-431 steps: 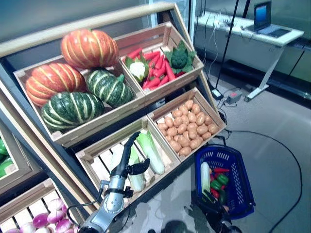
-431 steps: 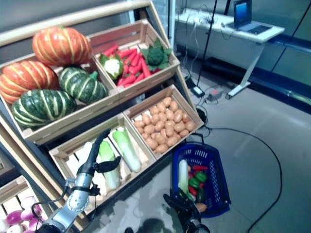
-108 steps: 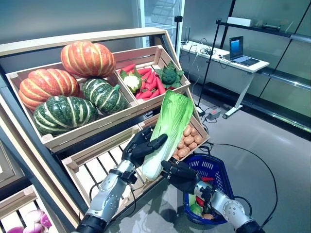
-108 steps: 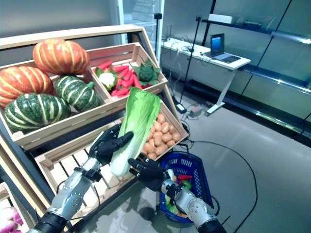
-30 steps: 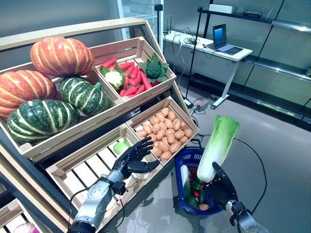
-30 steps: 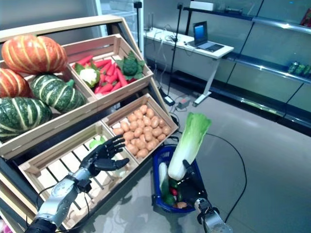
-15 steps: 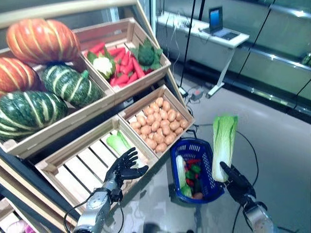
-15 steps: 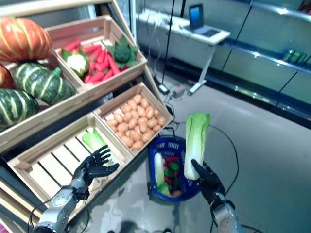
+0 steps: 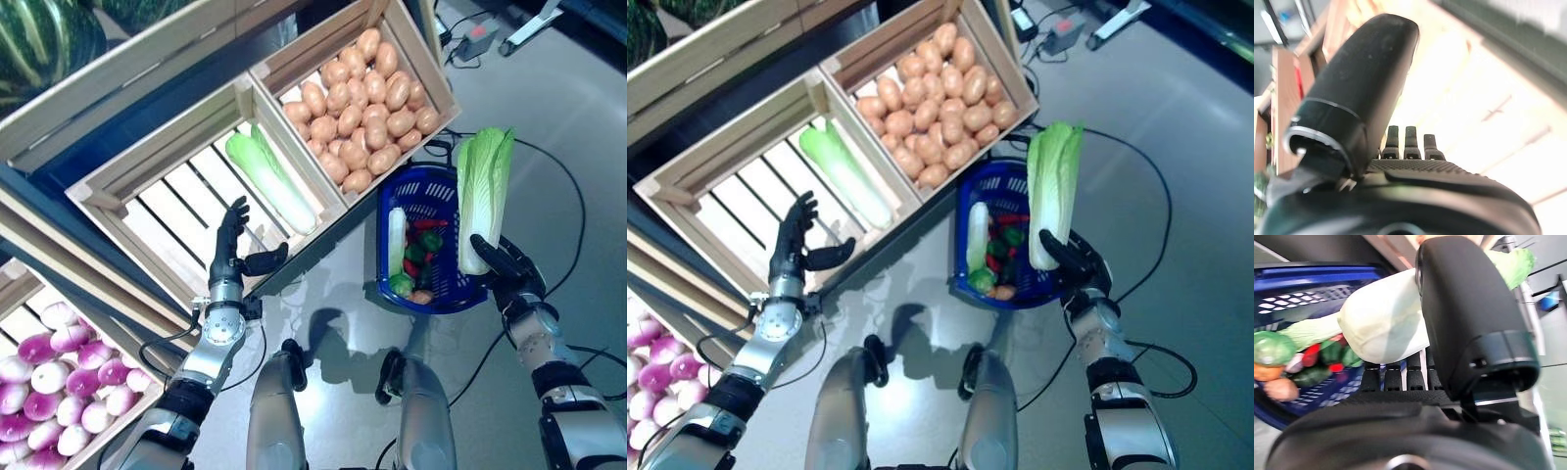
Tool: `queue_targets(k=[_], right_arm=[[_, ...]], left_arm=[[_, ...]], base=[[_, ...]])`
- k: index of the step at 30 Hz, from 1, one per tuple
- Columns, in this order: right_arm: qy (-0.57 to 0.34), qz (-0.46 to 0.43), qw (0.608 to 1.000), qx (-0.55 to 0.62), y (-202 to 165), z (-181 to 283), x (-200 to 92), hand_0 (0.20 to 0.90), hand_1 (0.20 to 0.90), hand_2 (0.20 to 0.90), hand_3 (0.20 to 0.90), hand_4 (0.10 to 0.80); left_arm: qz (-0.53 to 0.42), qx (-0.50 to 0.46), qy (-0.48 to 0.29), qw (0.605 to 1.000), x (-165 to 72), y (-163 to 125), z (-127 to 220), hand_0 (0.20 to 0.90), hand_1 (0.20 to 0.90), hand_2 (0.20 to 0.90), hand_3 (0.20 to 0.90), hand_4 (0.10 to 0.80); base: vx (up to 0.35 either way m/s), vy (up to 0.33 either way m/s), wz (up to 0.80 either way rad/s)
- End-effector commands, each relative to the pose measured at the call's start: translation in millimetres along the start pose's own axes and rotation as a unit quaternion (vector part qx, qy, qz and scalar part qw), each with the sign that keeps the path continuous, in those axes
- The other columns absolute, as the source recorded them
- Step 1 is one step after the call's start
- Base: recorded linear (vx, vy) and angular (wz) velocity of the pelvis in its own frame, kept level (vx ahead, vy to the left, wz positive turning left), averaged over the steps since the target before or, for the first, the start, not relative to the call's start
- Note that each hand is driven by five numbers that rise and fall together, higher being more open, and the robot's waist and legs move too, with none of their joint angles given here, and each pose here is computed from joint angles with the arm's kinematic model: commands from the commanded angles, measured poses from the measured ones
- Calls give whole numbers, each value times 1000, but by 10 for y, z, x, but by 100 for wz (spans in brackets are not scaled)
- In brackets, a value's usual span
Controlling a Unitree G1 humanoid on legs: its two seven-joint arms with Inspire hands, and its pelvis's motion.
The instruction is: Put vegetables into the basket
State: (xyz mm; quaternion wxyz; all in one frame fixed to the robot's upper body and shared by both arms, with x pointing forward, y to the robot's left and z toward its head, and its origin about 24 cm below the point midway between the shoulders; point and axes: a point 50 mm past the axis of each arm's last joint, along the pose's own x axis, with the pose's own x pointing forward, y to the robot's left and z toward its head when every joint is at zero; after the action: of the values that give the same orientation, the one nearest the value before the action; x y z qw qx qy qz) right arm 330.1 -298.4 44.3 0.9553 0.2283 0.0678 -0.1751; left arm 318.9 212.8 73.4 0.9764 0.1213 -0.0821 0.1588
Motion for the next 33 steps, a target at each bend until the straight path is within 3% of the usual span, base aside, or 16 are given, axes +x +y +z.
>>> queue_targets(k=[1, 12, 13, 14, 23, 33], right_arm=[[-120, 20, 992, -15, 191, 740, 125, 300, 300, 300, 300, 400], [-89, 5, 996, -29, 478, 1052, 279, 300, 300, 300, 300, 400], [-88, 3, 996, -22, 513, 1057, 287, 575, 575, 575, 575, 584], [-89, 4, 996, -7, 556, 1071, 295, 900, 900, 900, 900, 800], [-70, -59, 993, 76, 664, 978, 318, 900, 900, 900, 900, 800], [-26, -54, 994, 88, 549, 747, 316, 900, 900, 900, 900, 800]], left_arm=[[17, -51, -104, 993, 206, -63, 487, 900, 900, 900, 900, 800], [-18, -195, -119, 973, 465, -339, 987, 900, 900, 900, 900, 800], [-21, -202, -118, 972, 479, -374, 1017, 900, 900, 900, 900, 800], [-22, -208, -119, 971, 498, -404, 1055, 900, 900, 900, 900, 800], [-5, -276, -157, 948, 662, -471, 1592, 900, 900, 900, 900, 800], [-1, -304, -192, 933, 712, -484, 1937, 900, 900, 900, 900, 800]], base=[[-83, 9, 17], [-63, -7, 12], [-46, 7, 9], [-49, 27, 2], [-36, 27, -4], [-7, 10, -7]])
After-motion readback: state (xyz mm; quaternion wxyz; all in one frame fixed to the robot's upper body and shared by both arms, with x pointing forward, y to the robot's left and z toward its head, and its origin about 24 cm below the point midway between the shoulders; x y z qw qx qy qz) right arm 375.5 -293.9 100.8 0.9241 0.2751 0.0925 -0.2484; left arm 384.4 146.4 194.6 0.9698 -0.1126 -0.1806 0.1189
